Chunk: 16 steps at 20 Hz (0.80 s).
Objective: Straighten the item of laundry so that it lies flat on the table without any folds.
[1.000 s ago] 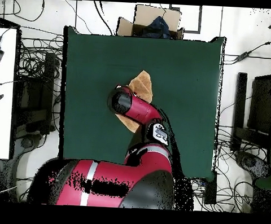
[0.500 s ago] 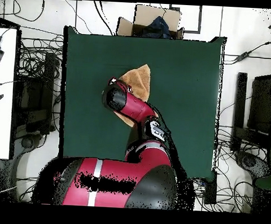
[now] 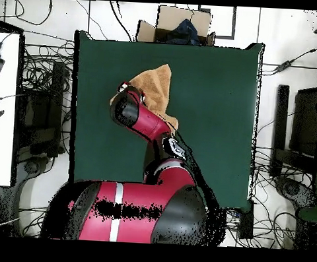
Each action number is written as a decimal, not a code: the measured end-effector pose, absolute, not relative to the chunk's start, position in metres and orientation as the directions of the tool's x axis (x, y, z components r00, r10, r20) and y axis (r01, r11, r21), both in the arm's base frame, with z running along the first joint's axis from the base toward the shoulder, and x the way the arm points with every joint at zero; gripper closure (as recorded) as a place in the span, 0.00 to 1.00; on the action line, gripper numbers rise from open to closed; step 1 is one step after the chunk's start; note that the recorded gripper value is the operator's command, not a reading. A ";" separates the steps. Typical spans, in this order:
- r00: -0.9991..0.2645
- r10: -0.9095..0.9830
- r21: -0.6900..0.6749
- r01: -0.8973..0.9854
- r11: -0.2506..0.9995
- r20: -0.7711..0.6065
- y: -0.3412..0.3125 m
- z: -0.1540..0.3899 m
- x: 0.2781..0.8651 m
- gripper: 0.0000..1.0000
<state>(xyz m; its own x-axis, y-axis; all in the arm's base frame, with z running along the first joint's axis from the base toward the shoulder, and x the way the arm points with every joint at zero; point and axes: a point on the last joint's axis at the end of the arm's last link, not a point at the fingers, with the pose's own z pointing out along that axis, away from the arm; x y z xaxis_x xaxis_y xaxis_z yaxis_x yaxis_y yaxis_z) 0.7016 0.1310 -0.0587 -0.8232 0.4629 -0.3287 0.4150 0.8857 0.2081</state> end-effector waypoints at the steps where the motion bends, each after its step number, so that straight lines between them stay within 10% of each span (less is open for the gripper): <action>1: -0.820 0.467 0.213 0.418 0.883 -0.331 0.133 -0.059 0.703 0.00; 16: -0.783 0.536 0.258 0.473 0.842 -0.314 0.172 -0.058 0.710 0.00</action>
<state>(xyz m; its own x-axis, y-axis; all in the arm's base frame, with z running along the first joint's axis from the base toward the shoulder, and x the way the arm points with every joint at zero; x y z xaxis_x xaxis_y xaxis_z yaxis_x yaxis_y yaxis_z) 0.7100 0.1722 -0.0576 -0.7833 0.5364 -0.3143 0.4733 0.8423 0.2578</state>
